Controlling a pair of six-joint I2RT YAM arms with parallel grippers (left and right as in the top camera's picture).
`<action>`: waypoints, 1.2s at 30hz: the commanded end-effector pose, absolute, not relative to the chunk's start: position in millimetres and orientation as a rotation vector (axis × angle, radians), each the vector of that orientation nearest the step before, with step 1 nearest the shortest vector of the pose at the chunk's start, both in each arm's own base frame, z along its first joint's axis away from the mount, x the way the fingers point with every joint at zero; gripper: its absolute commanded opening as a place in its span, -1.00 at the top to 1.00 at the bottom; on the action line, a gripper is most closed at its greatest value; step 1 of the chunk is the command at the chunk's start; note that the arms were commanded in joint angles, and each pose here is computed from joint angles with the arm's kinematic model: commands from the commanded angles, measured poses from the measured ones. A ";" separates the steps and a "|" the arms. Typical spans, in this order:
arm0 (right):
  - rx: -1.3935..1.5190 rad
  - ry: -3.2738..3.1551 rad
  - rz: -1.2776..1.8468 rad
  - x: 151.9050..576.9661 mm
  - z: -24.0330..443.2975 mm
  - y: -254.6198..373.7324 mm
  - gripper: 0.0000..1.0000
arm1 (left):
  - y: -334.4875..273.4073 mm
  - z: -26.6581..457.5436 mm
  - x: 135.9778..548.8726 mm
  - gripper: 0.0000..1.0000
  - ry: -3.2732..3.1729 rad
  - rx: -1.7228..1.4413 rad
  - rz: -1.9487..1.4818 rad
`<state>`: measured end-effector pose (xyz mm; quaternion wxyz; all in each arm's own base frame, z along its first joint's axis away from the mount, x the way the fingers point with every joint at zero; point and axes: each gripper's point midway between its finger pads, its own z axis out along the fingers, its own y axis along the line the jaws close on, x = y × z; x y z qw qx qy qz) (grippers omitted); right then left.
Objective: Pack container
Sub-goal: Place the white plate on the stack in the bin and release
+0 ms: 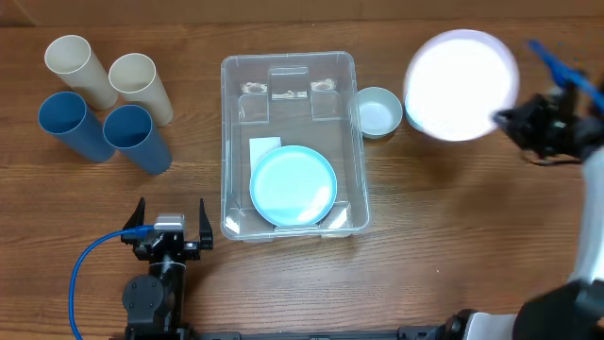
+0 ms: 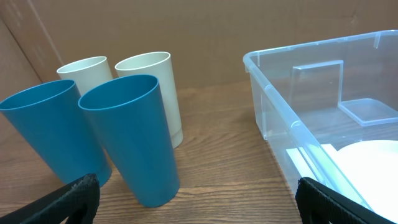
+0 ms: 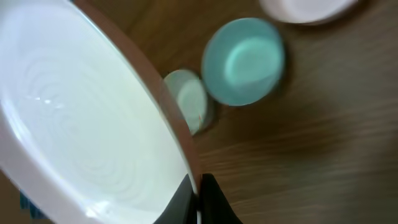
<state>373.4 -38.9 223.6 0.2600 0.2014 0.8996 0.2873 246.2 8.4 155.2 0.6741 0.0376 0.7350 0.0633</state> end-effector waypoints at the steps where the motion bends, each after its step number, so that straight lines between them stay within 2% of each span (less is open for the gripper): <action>1: 0.199 2.440 0.713 372.9 255.4 35.6 0.92 | 9.1 156.3 246.0 -1.00 1.646 0.100 0.161; 4: -0.032 2.494 0.636 368.0 247.1 101.1 0.92 | 9.1 156.3 246.1 -1.00 1.646 0.100 0.161; 8: -0.145 2.542 0.466 363.6 227.3 150.0 0.92 | 9.1 156.3 246.1 -1.00 1.646 0.100 0.161; 12: -0.244 2.607 0.427 356.7 199.6 187.0 0.92 | 9.1 156.3 246.1 -1.00 1.646 0.100 0.161; 17: -0.297 2.736 0.388 355.8 149.1 205.6 0.92 | 9.1 156.3 246.1 -1.00 1.646 0.100 0.161; 24: -0.369 2.839 0.352 343.6 111.0 221.5 0.92 | 9.1 156.3 246.1 -1.00 1.646 0.100 0.161; 33: -0.402 2.872 0.287 331.7 102.0 220.6 0.92 | 9.1 156.3 246.1 -1.00 1.646 0.100 0.161; 34: -0.403 2.872 0.287 331.5 102.0 220.5 0.89 | 9.1 156.3 246.1 -1.00 1.646 0.100 0.161; 35: -0.403 2.874 0.286 331.2 101.9 220.3 0.70 | 9.1 156.3 246.1 -1.00 1.646 0.100 0.161; 36: -0.403 2.878 0.284 330.5 101.6 219.8 0.40 | 9.1 156.3 246.1 -1.00 1.646 0.100 0.161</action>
